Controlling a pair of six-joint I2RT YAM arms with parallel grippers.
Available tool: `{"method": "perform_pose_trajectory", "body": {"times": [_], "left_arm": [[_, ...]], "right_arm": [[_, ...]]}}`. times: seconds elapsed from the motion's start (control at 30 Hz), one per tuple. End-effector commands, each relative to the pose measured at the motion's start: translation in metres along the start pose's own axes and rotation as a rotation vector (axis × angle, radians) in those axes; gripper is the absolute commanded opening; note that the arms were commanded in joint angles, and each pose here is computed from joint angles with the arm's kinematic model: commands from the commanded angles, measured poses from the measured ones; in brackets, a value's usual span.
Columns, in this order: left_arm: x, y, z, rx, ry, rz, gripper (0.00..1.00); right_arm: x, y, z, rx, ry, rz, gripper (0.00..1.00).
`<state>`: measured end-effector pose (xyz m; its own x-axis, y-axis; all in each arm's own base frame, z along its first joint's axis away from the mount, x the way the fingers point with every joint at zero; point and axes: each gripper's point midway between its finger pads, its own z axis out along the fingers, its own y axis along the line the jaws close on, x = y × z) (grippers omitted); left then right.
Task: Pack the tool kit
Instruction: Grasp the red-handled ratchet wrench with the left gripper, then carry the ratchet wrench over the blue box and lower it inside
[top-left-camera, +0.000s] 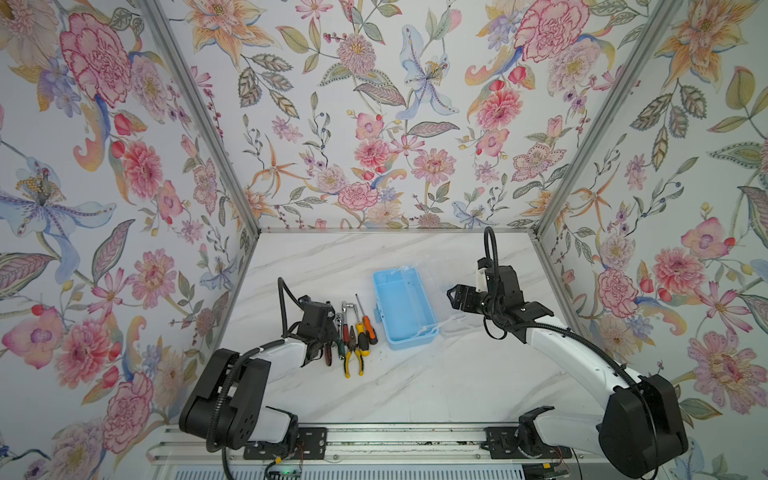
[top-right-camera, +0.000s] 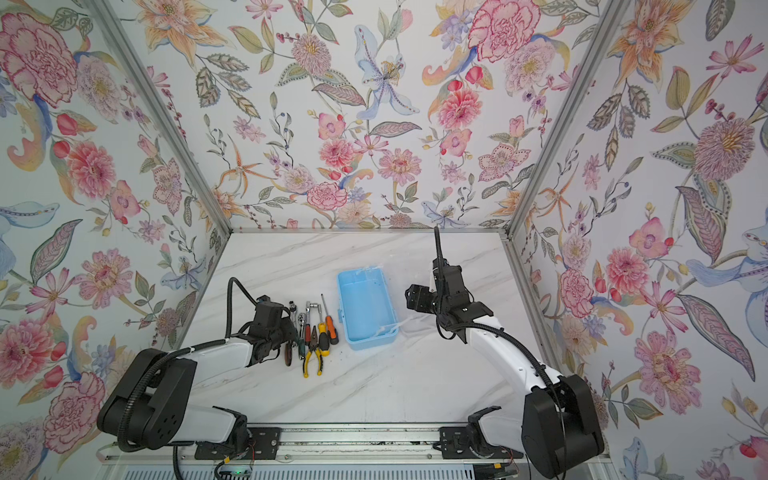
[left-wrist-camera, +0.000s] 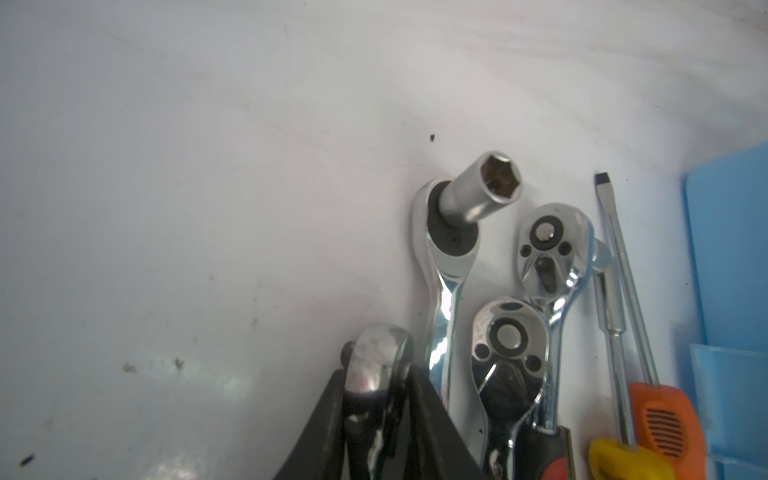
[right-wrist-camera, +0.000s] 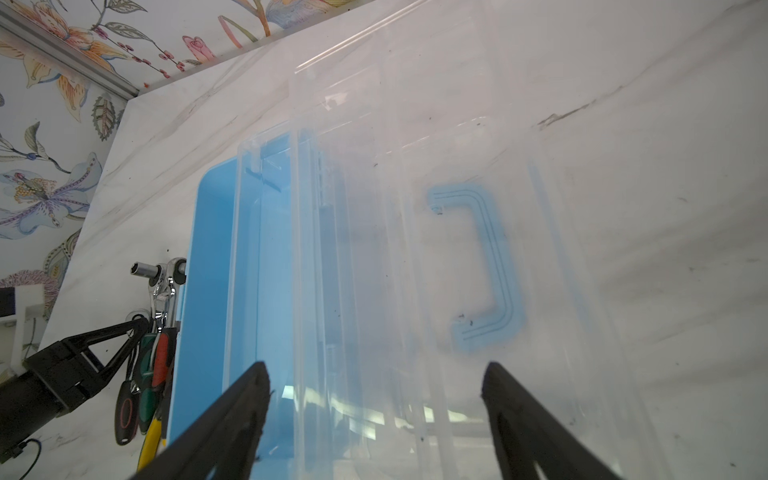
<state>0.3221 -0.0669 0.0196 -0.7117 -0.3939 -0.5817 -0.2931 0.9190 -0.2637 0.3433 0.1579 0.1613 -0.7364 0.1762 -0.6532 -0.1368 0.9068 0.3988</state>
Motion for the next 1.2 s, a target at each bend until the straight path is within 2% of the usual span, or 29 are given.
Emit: {"method": "perform_pose_trajectory", "body": {"times": [0.0,0.13,0.23,0.5,0.63,0.73,0.97,1.17], "left_arm": [[0.032,0.021,0.009,-0.077,0.123,0.058,0.29],[0.034,0.02,0.013,-0.071,0.136,0.07,0.23],[0.031,0.018,0.013,-0.069,0.13,0.085,0.0],[0.012,0.009,0.01,-0.05,0.102,0.121,0.0],[-0.017,-0.012,-0.007,0.018,0.045,0.135,0.0],[-0.039,-0.039,-0.028,0.117,0.008,0.126,0.0],[-0.079,-0.108,-0.084,0.375,-0.11,0.016,0.0],[-0.083,-0.187,-0.109,0.542,-0.171,-0.045,0.0]], "right_arm": [[-0.01,0.005,0.0,-0.023,-0.024,-0.005,0.82],[-0.009,0.003,-0.001,-0.018,-0.026,0.003,0.82],[-0.009,0.001,-0.002,-0.018,-0.029,0.01,0.82],[-0.013,-0.002,-0.007,-0.02,-0.046,0.031,0.82],[-0.015,-0.001,-0.009,-0.032,-0.052,0.044,0.82],[-0.018,-0.001,-0.012,-0.036,-0.063,0.052,0.82],[-0.018,0.0,-0.014,-0.053,-0.076,0.074,0.82],[-0.017,0.001,-0.016,-0.058,-0.078,0.084,0.82]]}}
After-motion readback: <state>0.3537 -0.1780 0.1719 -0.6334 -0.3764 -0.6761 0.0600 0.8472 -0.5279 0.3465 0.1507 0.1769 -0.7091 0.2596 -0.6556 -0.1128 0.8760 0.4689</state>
